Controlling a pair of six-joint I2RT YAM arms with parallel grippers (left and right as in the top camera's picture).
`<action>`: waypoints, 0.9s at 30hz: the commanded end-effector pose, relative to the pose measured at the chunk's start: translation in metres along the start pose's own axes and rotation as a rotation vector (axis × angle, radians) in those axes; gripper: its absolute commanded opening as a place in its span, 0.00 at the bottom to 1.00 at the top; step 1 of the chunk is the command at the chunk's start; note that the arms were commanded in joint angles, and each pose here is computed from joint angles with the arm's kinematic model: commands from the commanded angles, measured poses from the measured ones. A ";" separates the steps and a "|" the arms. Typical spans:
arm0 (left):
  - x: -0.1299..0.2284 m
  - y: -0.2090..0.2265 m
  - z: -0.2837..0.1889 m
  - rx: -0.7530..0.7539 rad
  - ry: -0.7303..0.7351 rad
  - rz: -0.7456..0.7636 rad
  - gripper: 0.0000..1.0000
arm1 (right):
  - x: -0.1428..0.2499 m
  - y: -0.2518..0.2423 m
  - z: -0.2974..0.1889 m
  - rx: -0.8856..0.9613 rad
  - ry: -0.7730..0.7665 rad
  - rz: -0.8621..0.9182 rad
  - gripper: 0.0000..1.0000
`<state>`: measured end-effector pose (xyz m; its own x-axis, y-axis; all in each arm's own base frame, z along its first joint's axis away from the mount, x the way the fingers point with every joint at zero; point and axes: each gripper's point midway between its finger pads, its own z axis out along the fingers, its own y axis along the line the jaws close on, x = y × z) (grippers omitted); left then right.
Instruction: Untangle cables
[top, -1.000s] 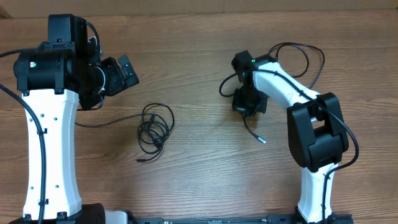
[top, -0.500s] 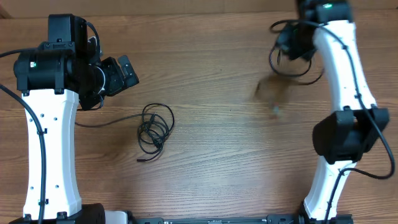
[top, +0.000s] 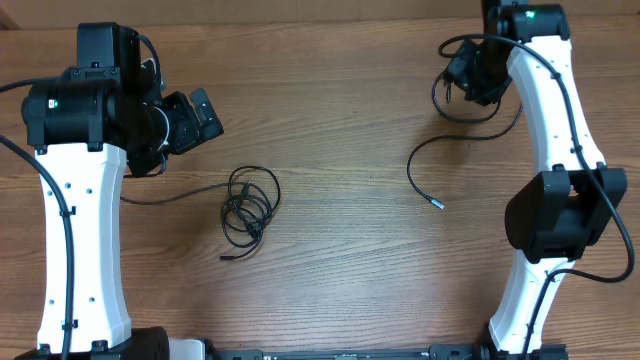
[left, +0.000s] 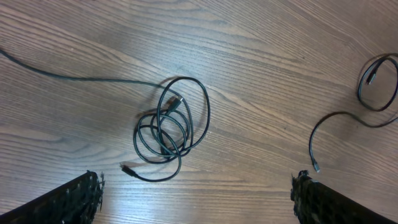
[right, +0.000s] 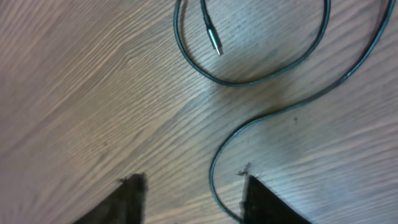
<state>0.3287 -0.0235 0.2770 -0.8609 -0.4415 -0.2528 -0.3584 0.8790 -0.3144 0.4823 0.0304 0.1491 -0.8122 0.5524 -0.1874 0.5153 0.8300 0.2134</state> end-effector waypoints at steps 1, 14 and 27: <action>0.001 -0.001 0.004 0.004 0.014 -0.010 1.00 | -0.008 -0.011 0.009 0.049 -0.051 -0.009 0.66; 0.001 -0.001 0.004 0.004 0.014 -0.010 1.00 | -0.018 -0.008 0.082 -0.002 -0.155 -0.331 0.98; 0.001 -0.001 0.004 0.003 0.015 -0.010 1.00 | -0.033 0.007 0.102 -0.068 -0.251 -0.396 0.82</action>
<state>0.3288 -0.0235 0.2768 -0.8610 -0.4415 -0.2524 -0.3586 0.8790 -0.3143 0.5413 0.0232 0.0660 -0.8341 0.2451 -0.4941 0.1952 0.9690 0.1512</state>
